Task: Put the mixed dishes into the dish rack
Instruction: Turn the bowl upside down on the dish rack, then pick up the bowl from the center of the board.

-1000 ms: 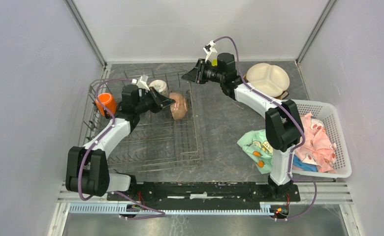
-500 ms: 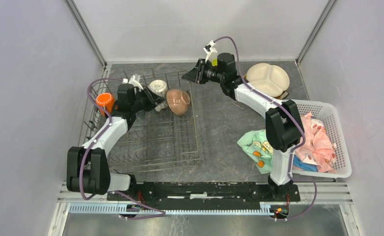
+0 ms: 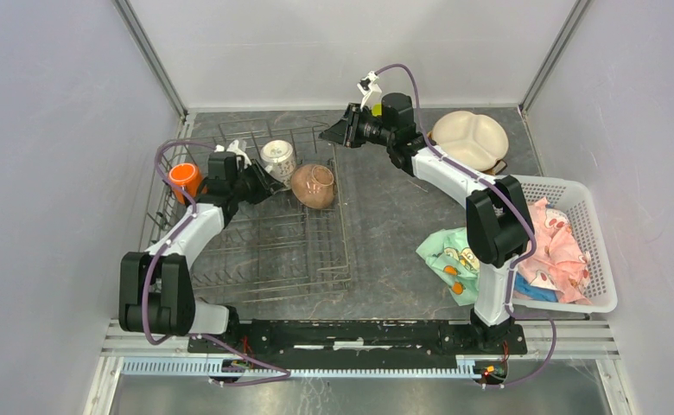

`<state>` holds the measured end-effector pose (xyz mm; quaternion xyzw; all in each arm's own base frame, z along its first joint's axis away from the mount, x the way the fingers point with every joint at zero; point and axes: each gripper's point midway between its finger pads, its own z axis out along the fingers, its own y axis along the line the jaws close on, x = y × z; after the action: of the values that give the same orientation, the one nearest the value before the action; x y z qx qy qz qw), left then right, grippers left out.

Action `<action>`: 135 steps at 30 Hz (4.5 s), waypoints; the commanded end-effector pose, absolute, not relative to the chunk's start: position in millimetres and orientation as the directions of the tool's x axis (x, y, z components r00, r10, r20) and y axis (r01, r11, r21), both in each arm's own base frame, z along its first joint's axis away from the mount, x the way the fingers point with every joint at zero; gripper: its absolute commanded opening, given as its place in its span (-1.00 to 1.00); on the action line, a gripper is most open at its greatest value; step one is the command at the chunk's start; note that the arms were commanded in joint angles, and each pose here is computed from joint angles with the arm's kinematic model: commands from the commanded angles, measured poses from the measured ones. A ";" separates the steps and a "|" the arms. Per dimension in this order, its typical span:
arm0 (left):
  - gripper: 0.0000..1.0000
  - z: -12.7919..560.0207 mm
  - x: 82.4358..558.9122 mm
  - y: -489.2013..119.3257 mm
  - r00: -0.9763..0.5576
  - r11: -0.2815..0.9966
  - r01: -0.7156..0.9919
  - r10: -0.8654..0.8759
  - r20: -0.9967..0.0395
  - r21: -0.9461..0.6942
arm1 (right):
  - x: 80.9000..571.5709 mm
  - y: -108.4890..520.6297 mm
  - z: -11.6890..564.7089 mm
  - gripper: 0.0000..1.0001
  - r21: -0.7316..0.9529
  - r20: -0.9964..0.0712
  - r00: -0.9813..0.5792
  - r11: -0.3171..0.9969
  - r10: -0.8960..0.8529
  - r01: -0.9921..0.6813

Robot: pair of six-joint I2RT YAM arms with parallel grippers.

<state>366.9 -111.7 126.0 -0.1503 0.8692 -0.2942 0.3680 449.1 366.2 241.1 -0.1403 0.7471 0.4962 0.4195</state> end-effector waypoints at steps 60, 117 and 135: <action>1.00 219.7 286.9 -77.3 -0.392 0.941 0.135 -0.237 -0.889 -0.310 | 515.5 212.7 198.9 0.39 -0.455 -0.771 -0.102 0.656 -0.629 -0.602; 1.00 206.3 288.5 -84.1 -0.460 0.943 0.171 -0.182 -0.869 -0.287 | 588.6 247.0 131.9 -0.77 -0.542 -0.743 0.031 0.574 -0.668 -0.614; 1.00 223.9 282.8 -73.6 -0.377 0.946 0.094 -0.255 -0.890 -0.311 | 479.7 237.2 229.6 -0.99 -0.183 -0.946 -0.098 0.761 -0.308 -0.622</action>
<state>276.7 -84.9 205.1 -0.0346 0.8336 -0.1869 0.5187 494.5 236.2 152.8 -0.3806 0.7558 0.0911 0.5251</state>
